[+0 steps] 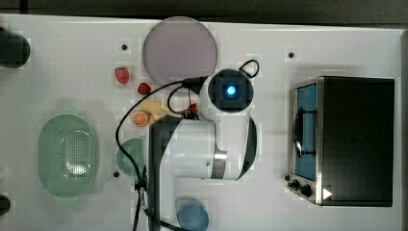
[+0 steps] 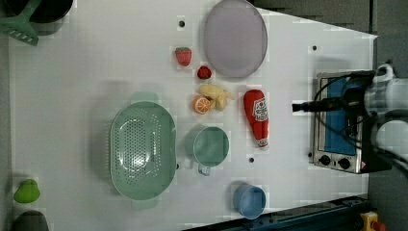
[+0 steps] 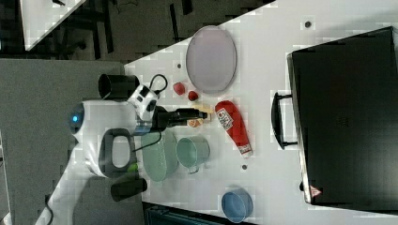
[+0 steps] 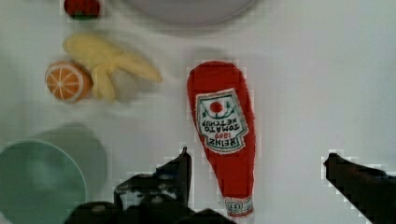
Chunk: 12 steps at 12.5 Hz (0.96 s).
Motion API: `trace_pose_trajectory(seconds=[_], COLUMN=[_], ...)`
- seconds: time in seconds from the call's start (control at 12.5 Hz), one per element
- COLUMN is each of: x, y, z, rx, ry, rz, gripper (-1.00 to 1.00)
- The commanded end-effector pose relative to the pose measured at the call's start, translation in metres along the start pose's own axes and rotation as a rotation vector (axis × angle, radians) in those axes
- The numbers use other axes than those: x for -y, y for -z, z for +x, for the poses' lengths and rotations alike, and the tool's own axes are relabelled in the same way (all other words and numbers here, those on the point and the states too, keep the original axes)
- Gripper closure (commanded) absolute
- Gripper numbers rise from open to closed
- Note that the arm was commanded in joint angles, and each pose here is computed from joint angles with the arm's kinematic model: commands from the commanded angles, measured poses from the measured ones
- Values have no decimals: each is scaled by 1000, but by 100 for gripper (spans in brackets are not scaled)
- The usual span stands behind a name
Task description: Pick Ketchup from the table and place it in strainer.
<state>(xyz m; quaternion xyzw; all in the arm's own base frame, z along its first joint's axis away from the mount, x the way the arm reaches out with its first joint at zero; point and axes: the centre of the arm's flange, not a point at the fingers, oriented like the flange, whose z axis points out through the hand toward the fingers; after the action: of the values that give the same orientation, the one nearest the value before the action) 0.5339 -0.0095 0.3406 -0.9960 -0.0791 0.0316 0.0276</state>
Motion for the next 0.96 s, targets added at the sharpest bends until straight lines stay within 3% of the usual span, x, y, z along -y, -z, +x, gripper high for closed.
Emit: trace_pose_trajectory(seconds=[0.08,0.48,0.72,0.96], x=[7,8,13,19], y=[-18,-88,-124,-154], z=[2,-3,-6,-8], rx=[-29,10,19,-4], ry=[123,171,178,166], rz=[-9,-58,-46,-41], gripper=[-100,-100,-100,-100])
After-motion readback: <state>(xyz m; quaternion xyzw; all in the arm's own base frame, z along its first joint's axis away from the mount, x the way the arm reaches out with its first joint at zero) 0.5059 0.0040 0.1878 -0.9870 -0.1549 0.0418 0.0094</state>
